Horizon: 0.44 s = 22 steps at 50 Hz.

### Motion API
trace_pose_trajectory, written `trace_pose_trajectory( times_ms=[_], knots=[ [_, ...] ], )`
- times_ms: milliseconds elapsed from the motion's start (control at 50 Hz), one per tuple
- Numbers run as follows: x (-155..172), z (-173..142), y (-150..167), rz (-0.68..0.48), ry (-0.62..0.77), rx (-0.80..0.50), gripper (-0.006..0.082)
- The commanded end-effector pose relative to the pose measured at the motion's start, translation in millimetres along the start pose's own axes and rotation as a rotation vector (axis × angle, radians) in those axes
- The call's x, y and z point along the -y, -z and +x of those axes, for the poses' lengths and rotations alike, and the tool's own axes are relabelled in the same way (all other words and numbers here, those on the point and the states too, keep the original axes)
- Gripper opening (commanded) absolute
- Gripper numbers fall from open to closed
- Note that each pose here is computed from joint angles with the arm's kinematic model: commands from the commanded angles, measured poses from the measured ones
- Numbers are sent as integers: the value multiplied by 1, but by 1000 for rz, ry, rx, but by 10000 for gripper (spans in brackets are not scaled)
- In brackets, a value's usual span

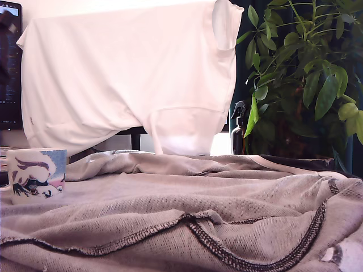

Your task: Pick the blue coffee capsule and place it inside the blue coffee cup

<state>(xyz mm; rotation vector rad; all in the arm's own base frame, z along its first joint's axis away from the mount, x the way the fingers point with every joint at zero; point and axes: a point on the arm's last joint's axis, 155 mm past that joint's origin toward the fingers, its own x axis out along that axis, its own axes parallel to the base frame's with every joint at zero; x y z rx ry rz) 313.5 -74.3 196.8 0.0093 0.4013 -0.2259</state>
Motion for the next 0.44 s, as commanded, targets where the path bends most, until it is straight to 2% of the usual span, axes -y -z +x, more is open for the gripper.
trace_pose_trajectory(
  times_ms=[0,420],
  knots=[
    [0,-9,-9,9,0,39,-21],
    [-5,-45,-19,3,-17,102,-21]
  ],
)
